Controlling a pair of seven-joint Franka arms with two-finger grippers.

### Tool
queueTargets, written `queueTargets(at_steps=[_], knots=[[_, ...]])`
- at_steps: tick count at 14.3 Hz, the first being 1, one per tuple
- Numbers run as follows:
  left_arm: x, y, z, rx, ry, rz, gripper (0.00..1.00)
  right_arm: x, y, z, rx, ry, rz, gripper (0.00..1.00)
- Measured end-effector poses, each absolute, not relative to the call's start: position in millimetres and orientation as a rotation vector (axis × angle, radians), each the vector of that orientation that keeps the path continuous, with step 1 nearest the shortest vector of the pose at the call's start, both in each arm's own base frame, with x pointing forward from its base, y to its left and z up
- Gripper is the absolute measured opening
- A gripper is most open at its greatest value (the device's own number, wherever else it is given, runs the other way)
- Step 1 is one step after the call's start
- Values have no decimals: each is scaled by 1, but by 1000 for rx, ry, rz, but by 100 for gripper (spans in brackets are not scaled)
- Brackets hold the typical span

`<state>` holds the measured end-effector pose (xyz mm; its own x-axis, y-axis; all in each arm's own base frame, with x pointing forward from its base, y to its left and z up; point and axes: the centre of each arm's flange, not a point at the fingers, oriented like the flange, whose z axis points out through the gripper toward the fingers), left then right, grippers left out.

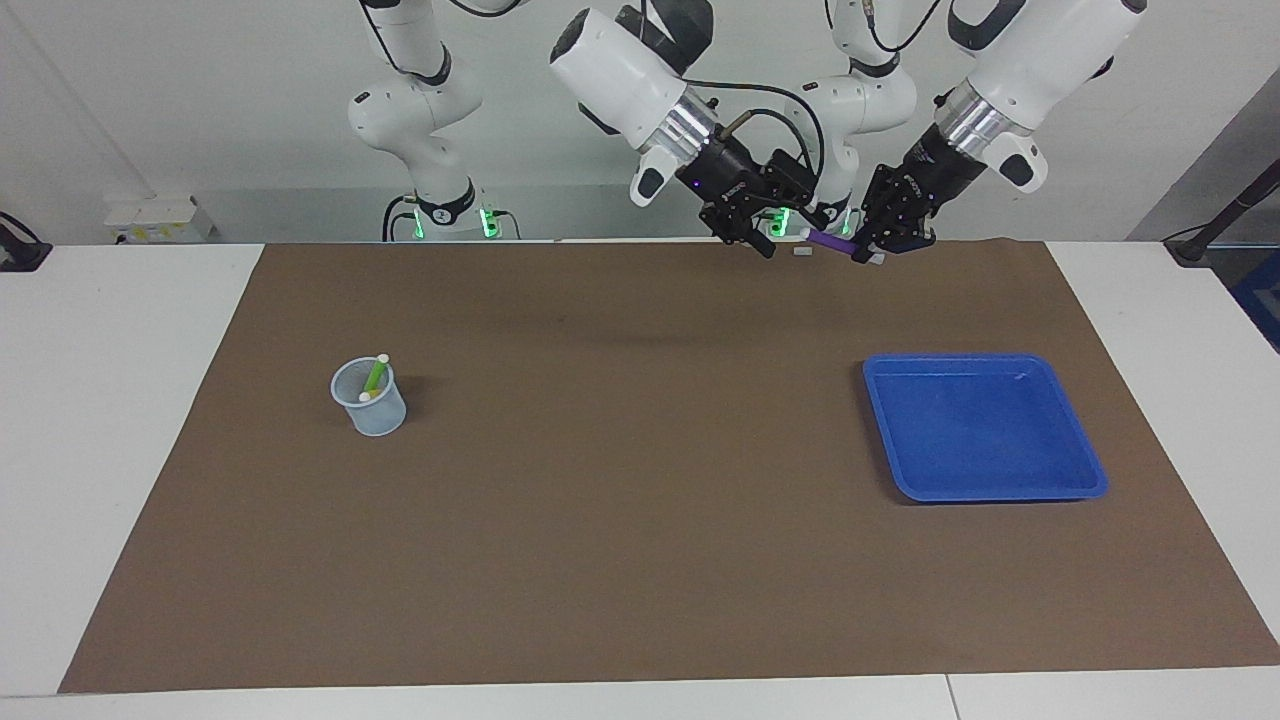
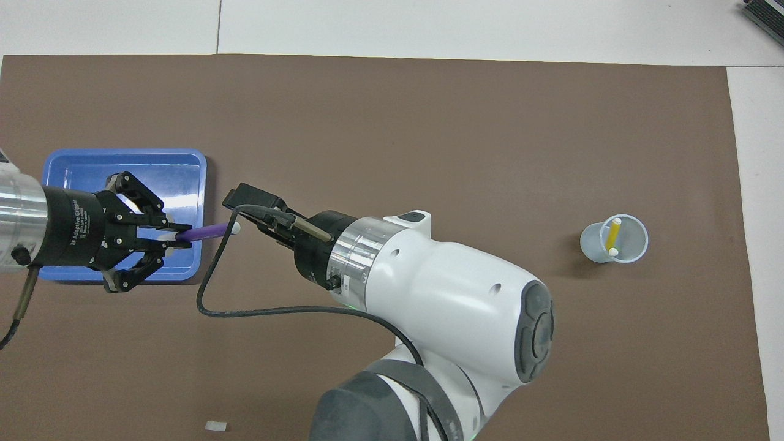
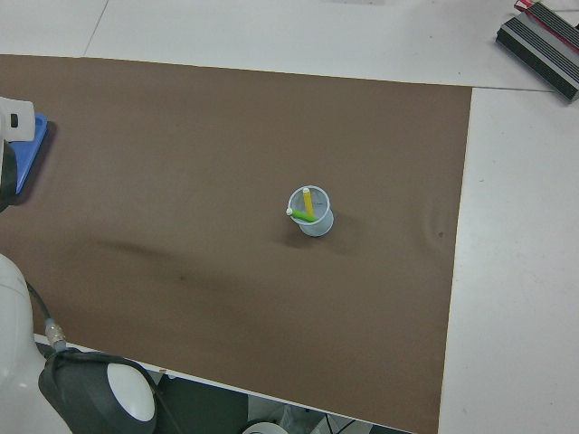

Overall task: Transfer and insert pens with both arms
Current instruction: 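Close the right gripper on the free end of the purple pen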

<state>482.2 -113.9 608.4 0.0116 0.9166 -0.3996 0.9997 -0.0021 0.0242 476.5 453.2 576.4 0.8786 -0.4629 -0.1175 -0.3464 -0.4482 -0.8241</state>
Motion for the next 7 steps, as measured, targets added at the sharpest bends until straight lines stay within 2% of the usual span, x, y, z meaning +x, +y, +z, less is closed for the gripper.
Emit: queueTargets(at_steps=[6, 7], knots=[[478, -115, 609, 1996, 1978, -387, 18, 467, 464, 580, -2068, 593, -132, 100], [478, -115, 609, 1996, 1978, -387, 18, 467, 463, 580, -2066, 596, -132, 93]])
